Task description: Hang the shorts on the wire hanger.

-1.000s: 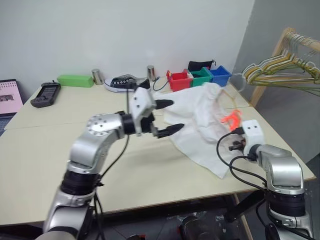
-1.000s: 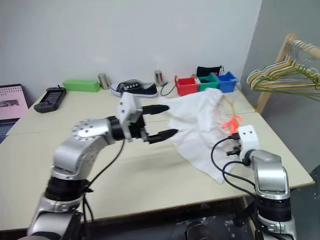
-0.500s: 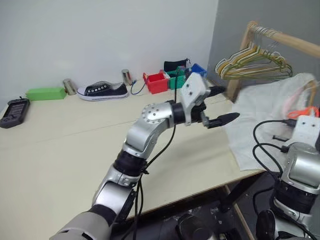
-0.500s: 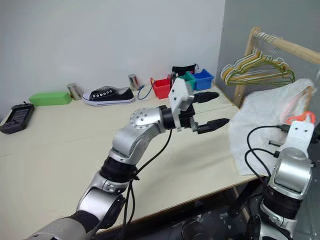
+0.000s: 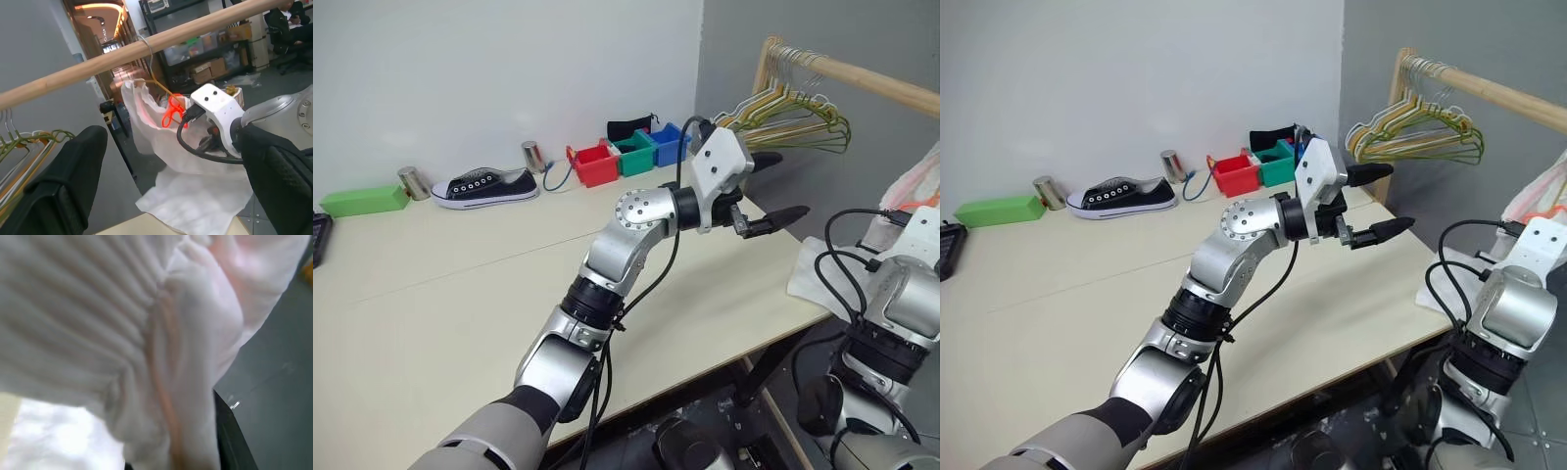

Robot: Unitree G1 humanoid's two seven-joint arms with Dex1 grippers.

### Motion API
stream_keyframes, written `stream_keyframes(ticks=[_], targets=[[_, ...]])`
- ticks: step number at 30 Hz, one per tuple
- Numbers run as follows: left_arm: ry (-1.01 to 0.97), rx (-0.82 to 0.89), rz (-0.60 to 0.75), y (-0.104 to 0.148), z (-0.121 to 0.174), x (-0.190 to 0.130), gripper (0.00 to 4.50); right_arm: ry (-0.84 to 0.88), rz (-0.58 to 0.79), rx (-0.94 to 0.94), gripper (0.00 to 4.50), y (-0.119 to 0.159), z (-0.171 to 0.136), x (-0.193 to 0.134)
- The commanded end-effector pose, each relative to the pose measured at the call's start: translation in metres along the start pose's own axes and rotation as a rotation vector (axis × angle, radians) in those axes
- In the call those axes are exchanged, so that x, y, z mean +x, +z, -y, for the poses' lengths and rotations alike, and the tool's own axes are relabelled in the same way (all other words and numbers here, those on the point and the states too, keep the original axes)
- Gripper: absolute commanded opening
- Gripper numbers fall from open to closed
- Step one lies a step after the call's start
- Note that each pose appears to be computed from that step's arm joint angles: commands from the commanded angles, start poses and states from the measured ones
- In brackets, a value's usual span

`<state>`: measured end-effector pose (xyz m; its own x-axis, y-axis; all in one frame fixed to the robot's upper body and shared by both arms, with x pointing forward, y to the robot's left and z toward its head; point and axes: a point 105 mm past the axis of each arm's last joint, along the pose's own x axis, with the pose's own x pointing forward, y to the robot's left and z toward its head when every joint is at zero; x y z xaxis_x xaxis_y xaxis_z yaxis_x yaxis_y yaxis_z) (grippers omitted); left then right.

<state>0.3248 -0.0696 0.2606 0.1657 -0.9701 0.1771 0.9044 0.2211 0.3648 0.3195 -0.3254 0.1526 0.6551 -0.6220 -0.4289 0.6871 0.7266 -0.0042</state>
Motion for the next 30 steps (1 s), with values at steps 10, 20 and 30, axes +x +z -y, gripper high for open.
stream_keyframes(ticks=[10,20,30], targets=[[0.018,0.042,0.007,0.009,-0.002,-0.004,4.50,0.027,0.113,-0.100,1.88,0.020,-0.009,-0.010],[0.009,0.032,-0.038,-0.006,-0.002,-0.016,4.50,0.011,0.205,-0.180,3.92,0.027,-0.010,-0.028],[0.047,0.003,-0.063,-0.015,-0.010,-0.032,4.50,-0.006,0.368,-0.278,4.41,0.046,-0.009,-0.064]])
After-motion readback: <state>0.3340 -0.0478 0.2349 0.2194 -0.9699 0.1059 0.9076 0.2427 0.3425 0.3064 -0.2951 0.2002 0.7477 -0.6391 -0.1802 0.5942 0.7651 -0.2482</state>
